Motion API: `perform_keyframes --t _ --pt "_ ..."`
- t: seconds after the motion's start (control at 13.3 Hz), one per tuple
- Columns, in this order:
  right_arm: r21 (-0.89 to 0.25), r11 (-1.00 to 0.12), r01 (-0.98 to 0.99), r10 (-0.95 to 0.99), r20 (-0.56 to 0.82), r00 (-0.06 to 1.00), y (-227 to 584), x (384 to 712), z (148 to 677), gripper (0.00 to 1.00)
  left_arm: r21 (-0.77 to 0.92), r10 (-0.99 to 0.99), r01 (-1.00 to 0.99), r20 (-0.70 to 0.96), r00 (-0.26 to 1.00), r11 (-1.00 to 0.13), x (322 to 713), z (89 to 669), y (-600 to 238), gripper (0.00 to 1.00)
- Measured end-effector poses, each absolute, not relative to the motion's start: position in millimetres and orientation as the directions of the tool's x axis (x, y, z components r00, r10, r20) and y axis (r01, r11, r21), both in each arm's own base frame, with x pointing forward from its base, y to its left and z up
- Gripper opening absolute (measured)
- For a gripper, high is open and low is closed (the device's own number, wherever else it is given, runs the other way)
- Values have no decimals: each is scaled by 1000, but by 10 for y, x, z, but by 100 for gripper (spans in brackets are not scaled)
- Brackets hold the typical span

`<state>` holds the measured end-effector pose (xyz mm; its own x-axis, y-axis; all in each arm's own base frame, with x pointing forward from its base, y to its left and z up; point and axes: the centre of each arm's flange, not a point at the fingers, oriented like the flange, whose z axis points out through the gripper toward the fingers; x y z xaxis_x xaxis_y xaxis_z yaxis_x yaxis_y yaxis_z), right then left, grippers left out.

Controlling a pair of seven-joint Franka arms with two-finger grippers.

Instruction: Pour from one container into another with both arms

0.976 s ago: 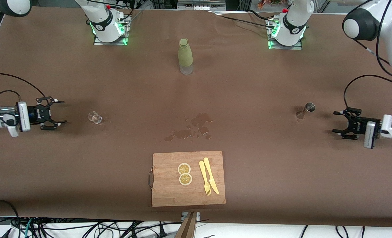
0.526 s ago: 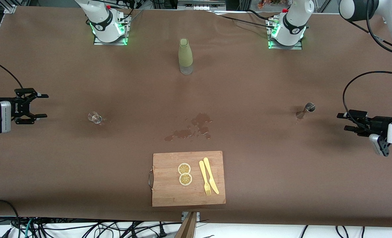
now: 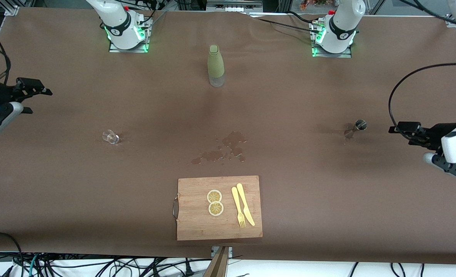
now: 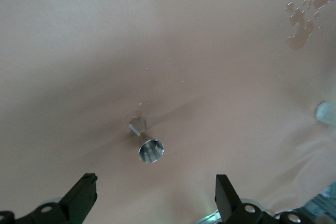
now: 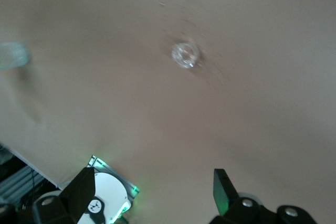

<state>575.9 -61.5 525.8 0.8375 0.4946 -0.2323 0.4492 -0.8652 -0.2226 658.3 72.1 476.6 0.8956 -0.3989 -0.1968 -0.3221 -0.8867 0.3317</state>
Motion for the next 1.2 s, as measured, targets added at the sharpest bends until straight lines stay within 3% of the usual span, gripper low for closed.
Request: perform_keyframes --t 0.3,0.6,0.9,1.2 --pt "-7 -990 142 140 -225 964 -140 5517 5540 100 242 -411 -373 -130 902 -896 6422 5385 765 100" --pt "47 -983 -175 -180 -143 973 -297 5417 5515 100 84 -308 -299 -118 944 -950 6270 5904 613 100" --pt "1 -974 -225 -225 -21 974 -469 5453 5685 100 48 -148 -143 -119 982 -988 6201 6071 289 100" --pt "-6 -988 -156 -156 -9 988 -285 5467 5712 100 46 -110 -104 -171 979 -994 6113 6082 50 100"
